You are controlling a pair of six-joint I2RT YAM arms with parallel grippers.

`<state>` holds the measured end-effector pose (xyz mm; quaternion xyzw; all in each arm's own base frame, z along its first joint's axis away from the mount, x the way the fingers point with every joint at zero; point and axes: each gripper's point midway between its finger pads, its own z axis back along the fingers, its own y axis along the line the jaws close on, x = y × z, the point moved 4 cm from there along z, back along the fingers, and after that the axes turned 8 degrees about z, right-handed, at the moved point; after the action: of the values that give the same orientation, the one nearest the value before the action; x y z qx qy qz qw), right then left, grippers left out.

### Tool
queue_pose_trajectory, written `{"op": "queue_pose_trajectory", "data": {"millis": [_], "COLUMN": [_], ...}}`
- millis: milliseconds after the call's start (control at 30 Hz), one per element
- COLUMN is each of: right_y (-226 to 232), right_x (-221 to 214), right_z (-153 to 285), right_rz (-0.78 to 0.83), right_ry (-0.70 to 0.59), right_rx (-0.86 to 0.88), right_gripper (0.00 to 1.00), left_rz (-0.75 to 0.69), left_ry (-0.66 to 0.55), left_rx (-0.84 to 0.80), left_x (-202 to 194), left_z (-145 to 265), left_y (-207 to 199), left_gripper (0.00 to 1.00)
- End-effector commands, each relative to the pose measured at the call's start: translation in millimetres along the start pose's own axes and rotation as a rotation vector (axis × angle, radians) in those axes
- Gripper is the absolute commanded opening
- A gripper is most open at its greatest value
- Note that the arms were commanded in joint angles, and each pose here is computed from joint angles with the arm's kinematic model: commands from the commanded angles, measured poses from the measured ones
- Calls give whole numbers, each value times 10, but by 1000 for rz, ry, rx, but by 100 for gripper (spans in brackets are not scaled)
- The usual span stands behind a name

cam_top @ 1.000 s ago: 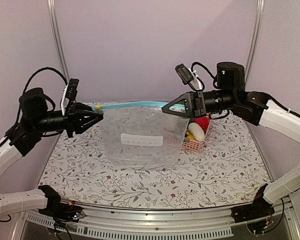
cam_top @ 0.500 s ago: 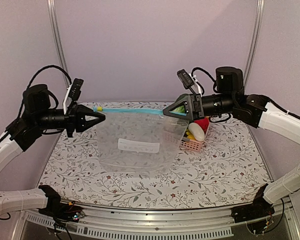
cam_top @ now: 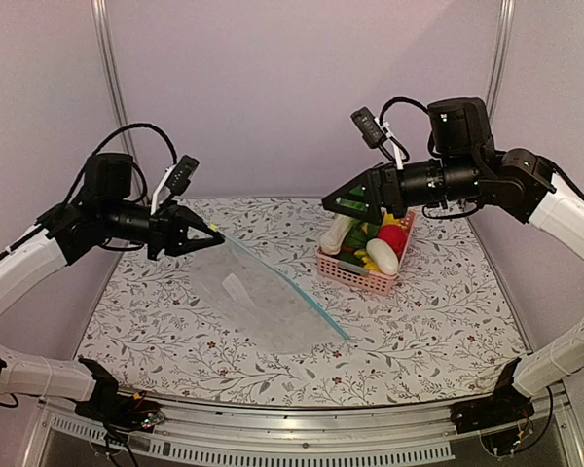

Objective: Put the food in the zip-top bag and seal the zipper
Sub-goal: Pass from the right arm to the left, then unzip the zipper from the zipper food storage bag.

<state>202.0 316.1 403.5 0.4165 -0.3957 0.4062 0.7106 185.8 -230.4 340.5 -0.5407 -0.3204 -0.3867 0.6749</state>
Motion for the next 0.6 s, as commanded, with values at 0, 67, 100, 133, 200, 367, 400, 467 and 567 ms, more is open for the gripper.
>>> {"op": "queue_pose_trajectory", "data": {"millis": [0, 67, 100, 133, 200, 367, 400, 467, 567], "right_y": [71, 184, 233, 281, 355, 424, 445, 475, 523], "right_x": [-197, -189, -181, -195, -208, -180, -160, -151, -129], "right_z": [-273, -388, -440, -519, -644, -863, -884, -961, -1039], "right_rz": [76, 102, 115, 124, 147, 193, 203, 225, 258], "right_ry": [114, 102, 96, 101, 101, 97, 94, 98, 99], "right_rx": [-51, -56, -64, -66, -73, -80, -79, -73, -90], "right_gripper": [85, 84, 83, 82, 80, 77, 74, 68, 61], "left_rz": [8, 24, 38, 47, 33, 47, 56, 76, 89], "left_ry": [50, 71, 82, 88, 96, 117, 124, 140, 159], "left_rx": [-21, -3, 0, -2, -10, -15, -12, -14, 3], "left_x": [44, 49, 38, 22, -17, -128, -151, -186, -222], "left_z": [-97, -133, -150, -160, -173, -207, -222, -254, -292], "left_y": [6, 65, 88, 102, 105, 121, 138, 163, 209], "left_gripper": [0, 0, 0, 0, 0, 0, 0, 0, 0]}}
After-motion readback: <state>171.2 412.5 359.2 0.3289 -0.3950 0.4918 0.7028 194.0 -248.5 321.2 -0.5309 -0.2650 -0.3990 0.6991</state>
